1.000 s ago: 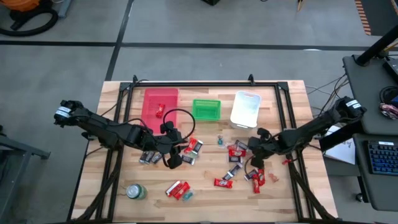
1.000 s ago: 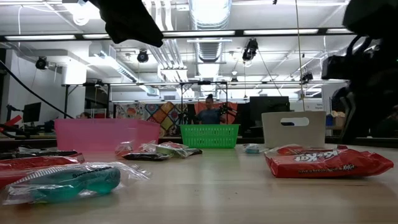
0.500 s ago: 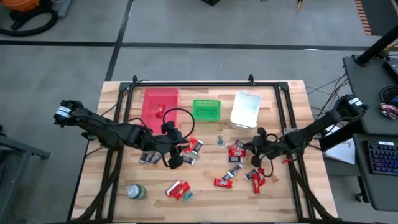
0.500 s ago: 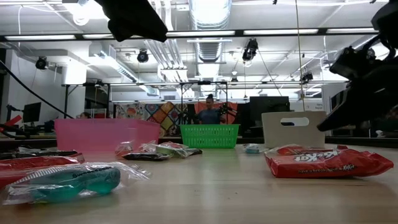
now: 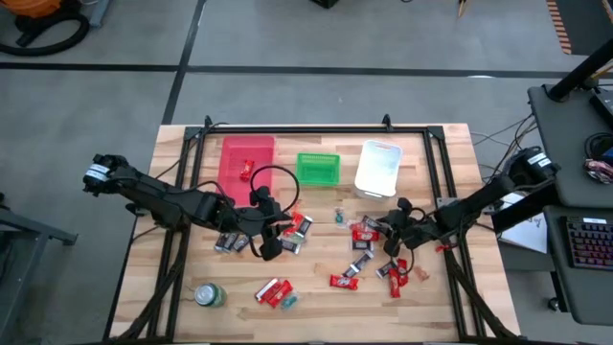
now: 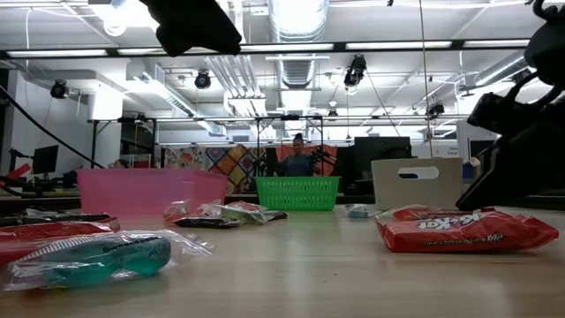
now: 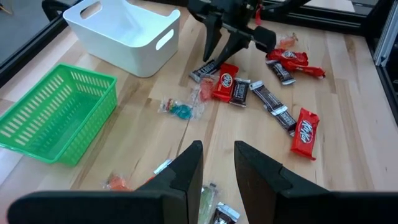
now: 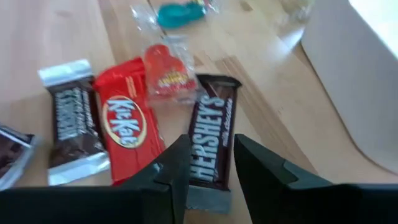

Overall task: Sort candy
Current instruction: Put the brown chocolate bar into the white bin

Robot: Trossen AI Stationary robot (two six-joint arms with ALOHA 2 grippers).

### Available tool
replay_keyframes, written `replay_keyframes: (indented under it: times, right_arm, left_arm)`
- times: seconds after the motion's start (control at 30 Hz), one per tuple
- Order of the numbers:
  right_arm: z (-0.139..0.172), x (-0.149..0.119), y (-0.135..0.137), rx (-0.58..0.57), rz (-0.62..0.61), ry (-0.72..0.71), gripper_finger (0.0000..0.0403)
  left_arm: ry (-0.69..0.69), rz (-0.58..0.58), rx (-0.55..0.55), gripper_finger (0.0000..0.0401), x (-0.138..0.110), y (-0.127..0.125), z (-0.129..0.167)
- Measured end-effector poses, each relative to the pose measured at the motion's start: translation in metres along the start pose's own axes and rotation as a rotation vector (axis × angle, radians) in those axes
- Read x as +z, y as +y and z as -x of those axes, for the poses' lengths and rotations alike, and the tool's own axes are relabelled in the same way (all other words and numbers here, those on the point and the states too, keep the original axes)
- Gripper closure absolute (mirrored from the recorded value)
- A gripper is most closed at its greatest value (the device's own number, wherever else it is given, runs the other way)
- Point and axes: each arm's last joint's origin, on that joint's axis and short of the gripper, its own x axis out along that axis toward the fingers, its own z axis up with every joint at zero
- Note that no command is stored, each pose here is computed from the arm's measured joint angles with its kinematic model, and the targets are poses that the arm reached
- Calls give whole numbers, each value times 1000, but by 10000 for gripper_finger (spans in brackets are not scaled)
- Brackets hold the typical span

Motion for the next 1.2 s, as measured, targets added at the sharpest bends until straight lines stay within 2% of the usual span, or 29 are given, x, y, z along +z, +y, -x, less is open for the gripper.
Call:
replay_keyframes:
  times: [0.47, 0.73, 0.83, 1.2]
  right_arm:
    - [-11, 10, 16, -25, 15, 52, 283]
    - [-8, 18, 19, -106, 79, 159, 284]
    - [-7, 18, 19, -104, 88, 188, 284]
    - [-7, 13, 16, -106, 40, 207, 296]
  left_arm:
    - [-4, 1, -1, 325, 0, 0, 0]
    - [-3, 1, -1, 325, 0, 0, 0]
    - [-3, -3, -1, 325, 0, 0, 0]
    - [-3, -7, -1, 325, 0, 0, 0]
